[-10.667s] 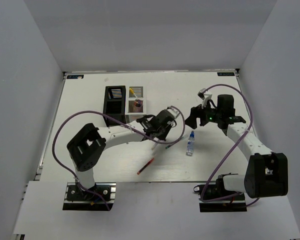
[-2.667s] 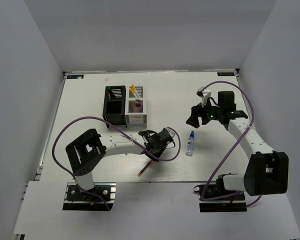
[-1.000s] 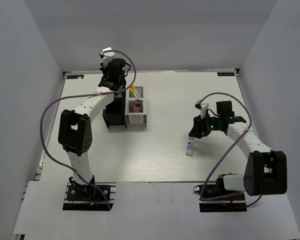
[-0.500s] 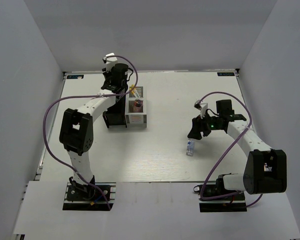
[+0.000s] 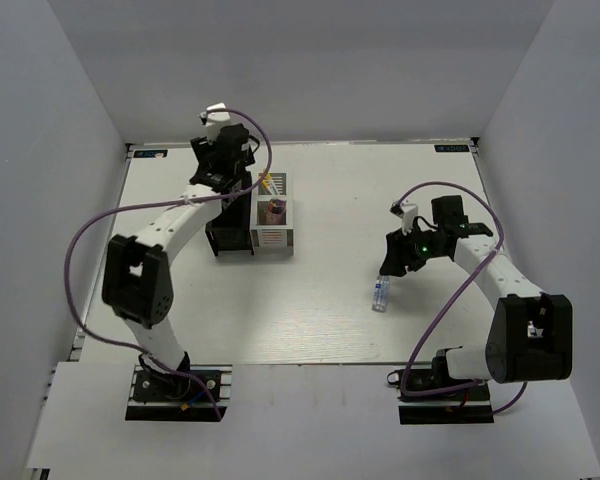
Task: Sort the stationery into containers
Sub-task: Place the pen in the storage box, then pick up the stationery from the center of the board.
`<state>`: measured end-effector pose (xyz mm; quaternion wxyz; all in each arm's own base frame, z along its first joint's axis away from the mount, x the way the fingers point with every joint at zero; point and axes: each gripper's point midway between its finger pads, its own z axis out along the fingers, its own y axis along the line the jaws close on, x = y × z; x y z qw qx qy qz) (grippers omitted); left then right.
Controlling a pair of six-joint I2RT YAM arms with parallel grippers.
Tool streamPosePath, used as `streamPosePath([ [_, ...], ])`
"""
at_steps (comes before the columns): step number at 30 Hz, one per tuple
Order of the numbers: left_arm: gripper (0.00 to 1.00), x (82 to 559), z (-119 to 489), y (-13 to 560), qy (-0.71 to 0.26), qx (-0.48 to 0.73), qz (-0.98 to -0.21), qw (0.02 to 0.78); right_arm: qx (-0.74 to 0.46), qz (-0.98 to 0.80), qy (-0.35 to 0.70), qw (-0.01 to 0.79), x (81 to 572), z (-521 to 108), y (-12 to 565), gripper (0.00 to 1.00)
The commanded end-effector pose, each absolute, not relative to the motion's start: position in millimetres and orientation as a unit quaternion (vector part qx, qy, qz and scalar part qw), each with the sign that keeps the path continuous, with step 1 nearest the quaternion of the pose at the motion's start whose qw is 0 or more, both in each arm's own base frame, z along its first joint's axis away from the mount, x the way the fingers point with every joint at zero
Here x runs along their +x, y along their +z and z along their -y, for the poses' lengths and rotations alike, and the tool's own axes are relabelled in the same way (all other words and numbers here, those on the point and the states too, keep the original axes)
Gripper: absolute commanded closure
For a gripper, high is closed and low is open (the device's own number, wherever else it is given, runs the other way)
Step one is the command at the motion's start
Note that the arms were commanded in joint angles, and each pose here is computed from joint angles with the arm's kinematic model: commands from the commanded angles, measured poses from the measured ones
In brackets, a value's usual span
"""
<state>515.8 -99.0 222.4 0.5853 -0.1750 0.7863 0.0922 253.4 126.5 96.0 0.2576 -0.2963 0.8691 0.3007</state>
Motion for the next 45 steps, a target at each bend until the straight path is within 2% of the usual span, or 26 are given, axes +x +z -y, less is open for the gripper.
streamPosePath([
  [1, 0.14, 471.6, 105.9, 314.5, 0.006, -0.149, -0.762, 0.630, -0.240, -0.908, 0.250, 0.238, 263.6, -107.9, 99.0, 0.42],
  [3, 0.10, 445.1, 108.7, 301.3, -0.015, -0.116, -0.783, 0.611, -0.202, -0.926, 0.233, 0.220, 261.2, -102.5, 96.1, 0.42],
  [4, 0.04, 422.2, 112.0, 323.3, -0.054, -0.099, -0.773, 0.624, -0.195, -0.930, 0.223, 0.216, 261.3, -98.7, 95.1, 0.42],
  [5, 0.00, 408.3, 113.6, 321.8, -0.070, -0.086, -0.776, 0.620, -0.184, -0.935, 0.221, 0.206, 258.0, -97.8, 94.9, 0.42],
  [7, 0.00, 376.4, 119.3, 289.6, -0.097, -0.050, -0.803, 0.586, -0.181, -0.940, 0.215, 0.191, 252.1, -95.6, 92.5, 0.38],
  [8, 0.00, 353.5, 116.5, 282.8, -0.116, -0.051, -0.804, 0.581, -0.178, -0.942, 0.217, 0.181, 248.3, -96.0, 91.6, 0.31],
  [9, 0.00, 340.8, 119.5, 276.2, -0.132, -0.037, -0.809, 0.572, -0.175, -0.943, 0.226, 0.168, 242.6, -97.5, 90.0, 0.29],
  [13, 0.00, 289.9, 115.9, 231.1, -0.162, -0.034, -0.837, 0.522, -0.157, -0.950, 0.244, 0.114, 229.2, -103.7, 72.3, 0.29],
  [23, 0.00, 236.8, 113.2, 181.0, -0.188, -0.041, -0.870, 0.454, -0.136, -0.960, 0.231, 0.085, 248.8, -117.9, 49.6, 0.32],
  [30, 0.00, 217.9, 97.8, 177.3, -0.171, -0.066, -0.877, 0.445, -0.134, -0.965, 0.213, 0.070, 252.0, -130.7, 32.9, 0.33],
  [33, 0.00, 217.0, 97.9, 180.8, -0.177, -0.072, -0.873, 0.449, -0.114, -0.972, 0.201, 0.051, 250.2, -130.2, 24.6, 0.39],
  [34, 0.00, 215.9, 97.4, 182.4, -0.177, -0.072, -0.873, 0.448, -0.114, -0.972, 0.201, 0.044, 247.3, -131.8, 22.6, 0.44],
  [39, 0.00, 216.6, 97.7, 186.4, -0.179, -0.072, -0.871, 0.452, -0.113, -0.973, 0.197, 0.037, 245.6, -133.1, 19.8, 0.57],
  [42, 0.00, 216.5, 99.7, 184.1, -0.181, -0.069, -0.874, 0.446, -0.125, -0.970, 0.206, 0.034, 246.6, -135.6, 21.0, 0.72],
  [43, 0.00, 215.8, 101.5, 184.3, -0.186, -0.071, -0.874, 0.443, -0.155, -0.964, 0.208, 0.054, 257.4, -136.0, 27.0, 0.80],
  [45, 0.00, 214.6, 103.5, 177.9, -0.189, -0.073, -0.879, 0.432, -0.173, -0.958, 0.220, 0.061, 263.2, -140.7, 35.0, 0.85],
])
